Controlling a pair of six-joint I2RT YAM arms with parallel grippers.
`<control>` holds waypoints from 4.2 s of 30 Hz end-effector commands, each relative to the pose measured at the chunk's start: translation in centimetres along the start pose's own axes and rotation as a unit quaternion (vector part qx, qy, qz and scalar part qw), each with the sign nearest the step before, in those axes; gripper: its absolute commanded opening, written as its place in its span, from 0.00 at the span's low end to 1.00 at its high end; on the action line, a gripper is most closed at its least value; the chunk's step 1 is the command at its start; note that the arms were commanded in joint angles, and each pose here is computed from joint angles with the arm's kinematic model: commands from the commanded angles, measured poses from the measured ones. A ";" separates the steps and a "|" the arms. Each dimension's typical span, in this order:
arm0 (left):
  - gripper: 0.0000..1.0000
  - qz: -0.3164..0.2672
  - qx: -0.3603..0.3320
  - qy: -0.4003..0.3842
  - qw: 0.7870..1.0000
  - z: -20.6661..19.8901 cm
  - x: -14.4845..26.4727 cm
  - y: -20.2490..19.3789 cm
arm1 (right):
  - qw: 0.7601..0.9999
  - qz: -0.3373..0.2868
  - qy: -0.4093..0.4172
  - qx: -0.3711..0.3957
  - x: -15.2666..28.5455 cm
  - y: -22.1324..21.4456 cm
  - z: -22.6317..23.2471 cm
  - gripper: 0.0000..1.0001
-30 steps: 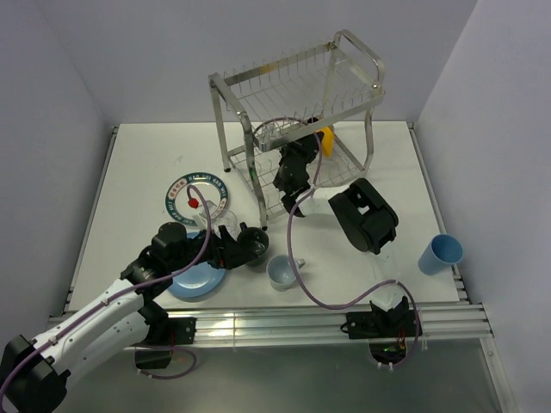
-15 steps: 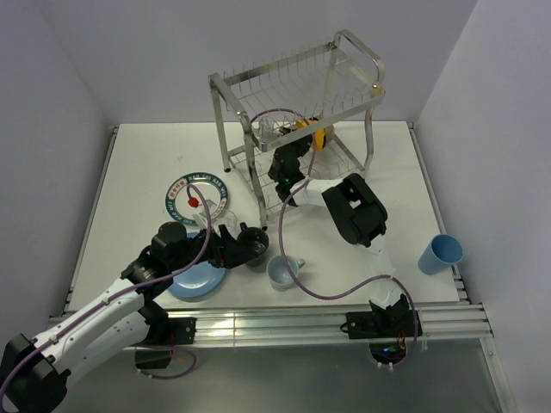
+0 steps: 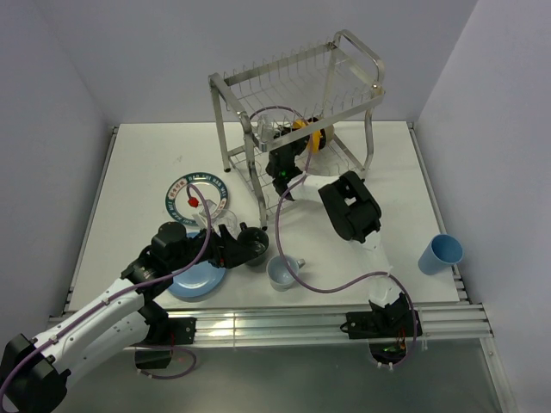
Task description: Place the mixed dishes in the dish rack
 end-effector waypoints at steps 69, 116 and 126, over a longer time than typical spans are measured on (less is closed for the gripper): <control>0.94 -0.104 0.008 0.139 0.985 -1.2 3.4 3.6 | 0.996 0.068 0.005 -0.049 14.1 -9.3 -4.7 0.93; 0.87 -0.069 0.113 0.335 0.933 2.5 -0.8 5.4 | 0.669 0.125 0.431 -0.592 33.5 -11.2 -13.6 0.82; 0.80 -0.004 0.088 0.256 0.963 -1.8 -2.8 1.0 | 0.584 0.168 0.466 -0.643 34.6 -11.6 -14.8 0.82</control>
Point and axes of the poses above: each gripper's point midway between its finger pads, its own x axis back along the fingers, its own z axis along the line the jaws close on, y = z × x, the point moved 7 cm from there along x, back along the fingers, and after that the axes turned 1 degree about x, right-handed, at the moved point
